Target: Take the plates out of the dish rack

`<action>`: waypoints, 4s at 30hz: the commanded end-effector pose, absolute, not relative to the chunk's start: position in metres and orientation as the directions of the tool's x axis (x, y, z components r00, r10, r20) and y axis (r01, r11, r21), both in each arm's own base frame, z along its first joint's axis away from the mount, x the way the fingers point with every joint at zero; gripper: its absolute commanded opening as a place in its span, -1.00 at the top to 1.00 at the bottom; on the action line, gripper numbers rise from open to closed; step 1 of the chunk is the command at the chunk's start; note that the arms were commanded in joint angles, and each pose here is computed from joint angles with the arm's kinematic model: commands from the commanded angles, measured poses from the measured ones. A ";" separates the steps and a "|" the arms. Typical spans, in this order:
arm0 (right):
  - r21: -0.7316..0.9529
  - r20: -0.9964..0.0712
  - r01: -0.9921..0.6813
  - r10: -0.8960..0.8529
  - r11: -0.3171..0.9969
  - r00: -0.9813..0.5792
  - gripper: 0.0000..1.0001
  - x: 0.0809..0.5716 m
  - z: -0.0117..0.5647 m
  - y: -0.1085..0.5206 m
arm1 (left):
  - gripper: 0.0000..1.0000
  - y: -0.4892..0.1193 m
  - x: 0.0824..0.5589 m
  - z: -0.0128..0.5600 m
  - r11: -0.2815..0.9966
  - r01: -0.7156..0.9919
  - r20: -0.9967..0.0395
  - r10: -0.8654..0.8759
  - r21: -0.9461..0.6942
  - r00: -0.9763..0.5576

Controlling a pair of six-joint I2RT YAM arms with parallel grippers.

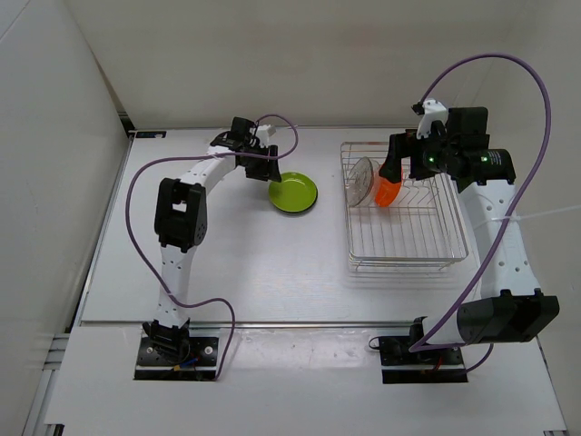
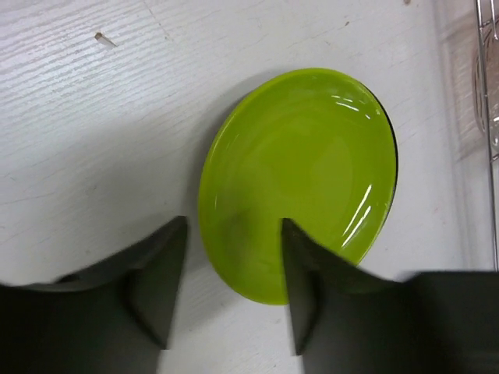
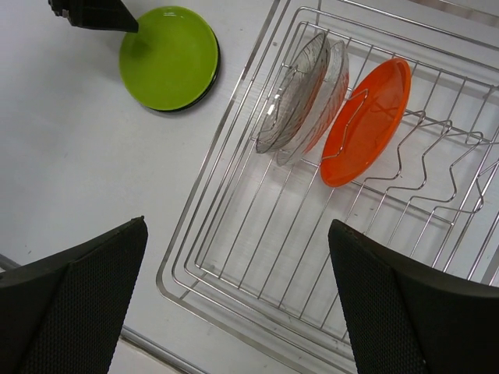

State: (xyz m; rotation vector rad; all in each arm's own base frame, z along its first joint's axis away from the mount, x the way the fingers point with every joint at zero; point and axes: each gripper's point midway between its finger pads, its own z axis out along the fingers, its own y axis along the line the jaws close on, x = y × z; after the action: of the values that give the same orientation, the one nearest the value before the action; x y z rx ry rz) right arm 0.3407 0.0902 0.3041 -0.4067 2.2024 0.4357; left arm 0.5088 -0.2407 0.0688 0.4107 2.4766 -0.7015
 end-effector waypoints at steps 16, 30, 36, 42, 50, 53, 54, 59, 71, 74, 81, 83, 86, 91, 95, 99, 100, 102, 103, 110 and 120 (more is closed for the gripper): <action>0.011 -0.686 -0.203 -0.141 0.979 -0.714 -0.88 0.385 0.252 0.043 | -0.98 -0.209 0.504 0.220 0.887 0.445 -0.755 0.205 -0.126 -0.623; -0.083 -0.650 -0.156 -0.172 0.984 -0.740 -0.56 0.443 0.211 0.027 | -0.98 -0.101 0.414 0.329 0.961 0.270 -0.846 0.195 0.063 -0.496; -0.092 -0.637 -0.148 -0.173 0.985 -0.751 -0.54 0.455 0.197 0.026 | -0.98 -0.087 0.397 0.320 0.967 0.244 -0.843 0.187 0.068 -0.504; -0.096 -0.619 -0.158 -0.183 0.983 -0.764 -0.23 0.467 0.182 0.027 | -0.98 -0.086 0.391 0.316 0.969 0.240 -0.839 0.180 0.061 -0.514; -0.102 -0.593 -0.154 -0.184 0.983 -0.783 -0.09 0.469 0.169 0.025 | -0.98 -0.085 0.384 0.324 0.969 0.239 -0.851 0.175 0.061 -0.495; -0.101 -0.586 -0.155 -0.185 0.983 -0.789 0.15 0.470 0.164 0.025 | -0.98 -0.084 0.381 0.326 0.969 0.239 -0.851 0.175 0.061 -0.495; -0.101 -0.579 -0.156 -0.185 0.983 -0.794 0.23 0.468 0.161 0.025 | -0.98 -0.084 0.381 0.326 0.969 0.239 -0.851 0.175 0.061 -0.495; -0.116 -0.569 -0.163 -0.200 0.980 -0.797 0.49 0.468 0.157 0.030 | -0.98 -0.082 0.379 0.329 0.970 0.237 -0.856 0.169 0.056 -0.488; -0.138 -0.544 -0.129 -0.184 0.982 -0.819 0.83 0.459 0.157 0.036 | -0.98 -0.076 0.380 0.329 0.972 0.234 -0.858 0.131 0.013 -0.497; -0.162 -0.528 -0.085 -0.159 0.983 -0.834 0.95 0.458 0.160 0.033 | -0.98 -0.075 0.381 0.329 0.972 0.234 -0.858 0.126 0.007 -0.497; -0.205 -0.548 0.001 -0.114 0.979 -0.829 0.99 0.459 0.182 0.024 | -0.98 -0.073 0.383 0.326 0.973 0.233 -0.854 0.123 0.002 -0.506; -0.213 -0.544 0.015 -0.106 0.977 -0.832 0.99 0.454 0.187 0.021 | -0.98 -0.073 0.383 0.326 0.973 0.233 -0.854 0.123 0.002 -0.506; -0.212 -0.586 0.031 -0.101 0.977 -0.804 0.99 0.450 0.213 0.019 | -0.98 -0.073 0.383 0.330 0.973 0.233 -0.858 0.121 0.002 -0.498; -0.235 -0.664 0.076 -0.102 0.969 -0.741 0.99 0.431 0.263 0.007 | -0.98 -0.075 0.385 0.330 0.969 0.246 -0.859 0.132 0.007 -0.495; -0.269 -0.695 0.097 -0.124 0.958 -0.708 0.99 0.418 0.284 -0.002 | -0.98 -0.075 0.389 0.329 0.969 0.246 -0.859 0.132 0.007 -0.495; -0.333 -0.736 0.162 -0.148 0.929 -0.661 0.99 0.402 0.316 -0.021 | -0.98 -0.076 0.392 0.319 0.969 0.246 -0.849 0.134 0.005 -0.511; -0.337 -0.757 0.192 -0.144 0.922 -0.637 0.99 0.402 0.324 -0.025 | -0.98 -0.078 0.393 0.315 0.967 0.253 -0.844 0.136 0.000 -0.518; -0.349 -0.782 0.203 -0.165 0.915 -0.601 0.99 0.392 0.344 -0.030 | -0.98 -0.087 0.395 0.319 0.957 0.289 -0.848 0.150 -0.003 -0.508; -0.344 -0.791 0.207 -0.164 0.916 -0.590 0.99 0.389 0.349 -0.030 | -0.98 -0.095 0.398 0.321 0.947 0.320 -0.851 0.165 -0.004 -0.498; -0.045 -0.839 -0.282 -0.190 0.958 -0.510 0.99 0.353 0.355 0.064 | -0.98 -0.212 0.383 0.340 0.723 0.681 -0.860 0.273 -0.113 -0.432; 0.149 -0.840 -0.615 -0.229 0.775 -0.492 0.99 0.309 0.350 0.129 | -0.98 -0.350 0.332 0.308 0.442 0.891 -0.851 0.426 -0.101 -0.307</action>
State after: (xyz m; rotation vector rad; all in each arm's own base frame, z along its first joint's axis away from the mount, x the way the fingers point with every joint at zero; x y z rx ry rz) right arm 0.3268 0.1026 0.3441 -0.5105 2.1347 0.3799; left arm 0.3421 -0.3292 0.2948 1.0489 1.9991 -0.7060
